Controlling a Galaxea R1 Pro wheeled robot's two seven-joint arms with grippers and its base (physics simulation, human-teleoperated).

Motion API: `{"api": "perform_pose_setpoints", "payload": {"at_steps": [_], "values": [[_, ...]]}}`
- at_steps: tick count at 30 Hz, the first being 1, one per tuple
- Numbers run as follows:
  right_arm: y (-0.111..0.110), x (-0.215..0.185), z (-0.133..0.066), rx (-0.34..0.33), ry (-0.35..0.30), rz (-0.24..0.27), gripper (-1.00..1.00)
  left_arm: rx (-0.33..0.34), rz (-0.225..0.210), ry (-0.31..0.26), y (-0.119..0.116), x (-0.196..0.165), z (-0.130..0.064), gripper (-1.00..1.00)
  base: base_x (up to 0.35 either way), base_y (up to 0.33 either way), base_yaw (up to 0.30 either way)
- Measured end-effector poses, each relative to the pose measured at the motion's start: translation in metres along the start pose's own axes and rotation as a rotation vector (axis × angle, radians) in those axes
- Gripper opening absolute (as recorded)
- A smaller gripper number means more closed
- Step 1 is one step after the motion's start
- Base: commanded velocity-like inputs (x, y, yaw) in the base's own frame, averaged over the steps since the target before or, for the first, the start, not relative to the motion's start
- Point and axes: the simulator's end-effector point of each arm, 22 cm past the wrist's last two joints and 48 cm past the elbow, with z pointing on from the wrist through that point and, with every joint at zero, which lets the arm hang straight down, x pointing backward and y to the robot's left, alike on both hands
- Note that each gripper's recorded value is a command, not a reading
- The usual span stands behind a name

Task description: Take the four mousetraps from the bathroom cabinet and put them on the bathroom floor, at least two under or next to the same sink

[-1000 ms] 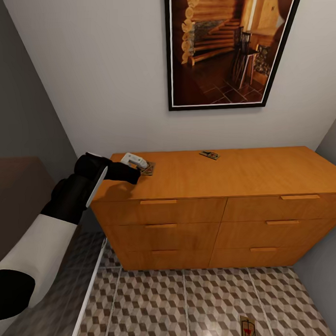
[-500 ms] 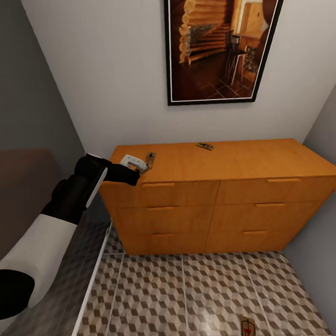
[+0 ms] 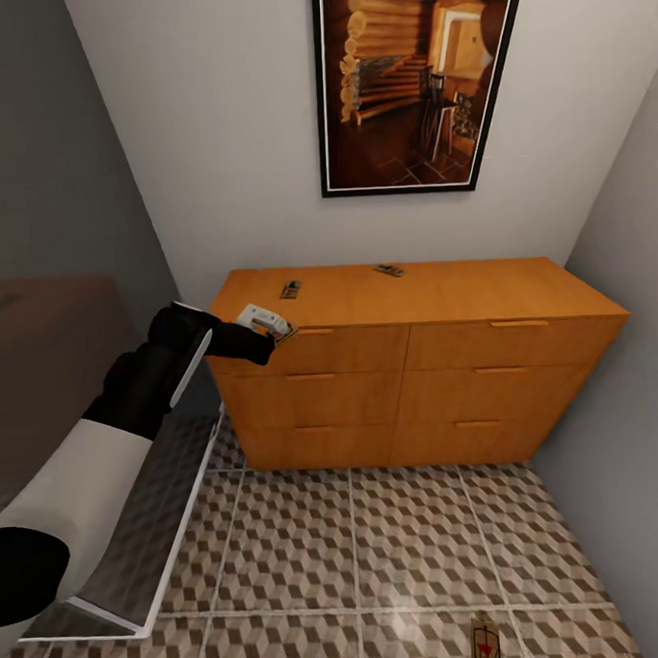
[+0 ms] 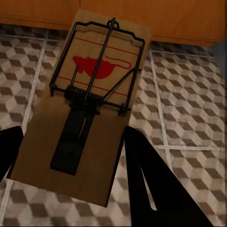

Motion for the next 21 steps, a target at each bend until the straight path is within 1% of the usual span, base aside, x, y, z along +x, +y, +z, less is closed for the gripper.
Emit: {"api": "perform_pose_setpoints", "payload": {"at_steps": [8,16,18,21], "values": [[0.0,0.0,0.0,0.0,0.0,0.0,-1.0,0.001,-0.004,0.006,0.0,0.002,0.001,-1.0,-0.334,-0.088,0.0],[0.0,0.0,0.0,0.0,0.001,0.0,-1.0,0.006,-0.011,0.02,-0.001,0.007,0.006,-1.0,-0.334,-0.015,0.0],[0.0,0.0,0.0,0.0,0.0,0.0,-1.0,0.006,-0.014,0.025,0.0,0.009,0.007,-1.0,-0.254,-0.001,0.0],[0.0,0.0,0.0,0.0,0.0,0.0,-1.0,0.006,-0.023,0.041,0.001,0.016,0.01,-1.0,-0.097,0.0,0.0]]}}
